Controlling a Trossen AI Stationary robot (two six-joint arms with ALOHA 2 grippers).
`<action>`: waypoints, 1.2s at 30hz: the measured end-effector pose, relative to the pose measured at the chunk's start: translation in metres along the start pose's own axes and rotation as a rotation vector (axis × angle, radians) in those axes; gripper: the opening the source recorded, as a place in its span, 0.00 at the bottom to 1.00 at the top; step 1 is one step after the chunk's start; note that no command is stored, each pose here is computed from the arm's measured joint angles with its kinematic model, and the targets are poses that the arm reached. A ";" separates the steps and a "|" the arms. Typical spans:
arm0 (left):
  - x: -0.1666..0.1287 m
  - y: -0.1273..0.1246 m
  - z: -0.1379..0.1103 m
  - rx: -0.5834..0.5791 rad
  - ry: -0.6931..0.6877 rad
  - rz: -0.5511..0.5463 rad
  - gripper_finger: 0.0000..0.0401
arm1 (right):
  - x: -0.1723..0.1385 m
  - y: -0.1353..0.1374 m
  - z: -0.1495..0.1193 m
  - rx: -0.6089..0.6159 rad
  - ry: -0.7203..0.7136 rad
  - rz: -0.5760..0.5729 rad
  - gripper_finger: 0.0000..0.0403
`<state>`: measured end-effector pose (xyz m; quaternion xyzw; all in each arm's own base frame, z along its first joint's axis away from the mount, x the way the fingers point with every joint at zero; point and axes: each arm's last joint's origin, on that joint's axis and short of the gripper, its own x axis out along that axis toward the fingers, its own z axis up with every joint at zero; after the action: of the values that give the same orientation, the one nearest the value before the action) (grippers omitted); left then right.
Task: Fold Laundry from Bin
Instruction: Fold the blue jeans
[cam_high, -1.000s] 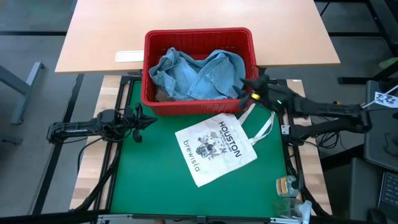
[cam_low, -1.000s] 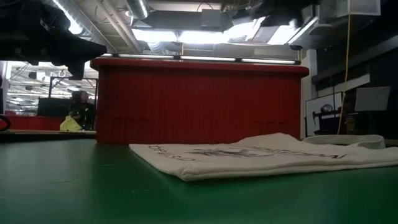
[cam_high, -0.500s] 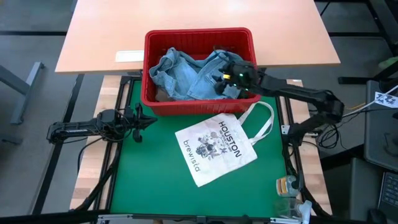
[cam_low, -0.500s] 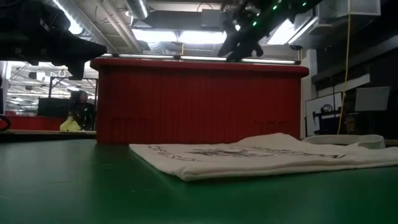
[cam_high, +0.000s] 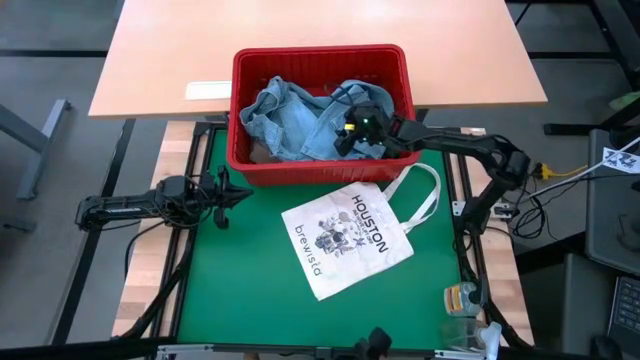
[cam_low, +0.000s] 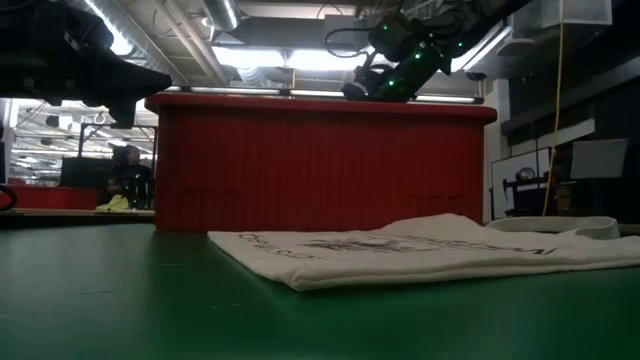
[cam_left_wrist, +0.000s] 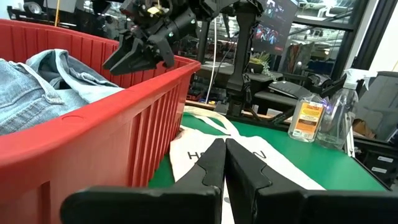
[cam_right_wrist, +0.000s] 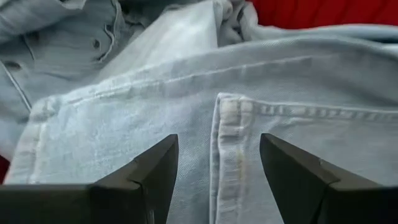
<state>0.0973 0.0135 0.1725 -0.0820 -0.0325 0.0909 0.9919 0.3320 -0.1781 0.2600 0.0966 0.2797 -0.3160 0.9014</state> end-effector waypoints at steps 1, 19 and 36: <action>0.000 0.000 0.000 0.000 0.000 0.000 0.02 | 0.002 0.000 -0.001 -0.001 0.007 0.006 0.56; 0.000 0.000 0.000 0.000 0.000 0.000 0.02 | 0.025 -0.013 -0.014 0.002 0.054 -0.140 0.56; 0.000 0.000 0.000 0.000 0.000 0.000 0.02 | 0.022 -0.016 -0.013 -0.004 0.061 -0.155 0.04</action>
<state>0.0973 0.0135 0.1724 -0.0818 -0.0325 0.0909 0.9920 0.3300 -0.1972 0.2371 0.0827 0.3144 -0.3810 0.8655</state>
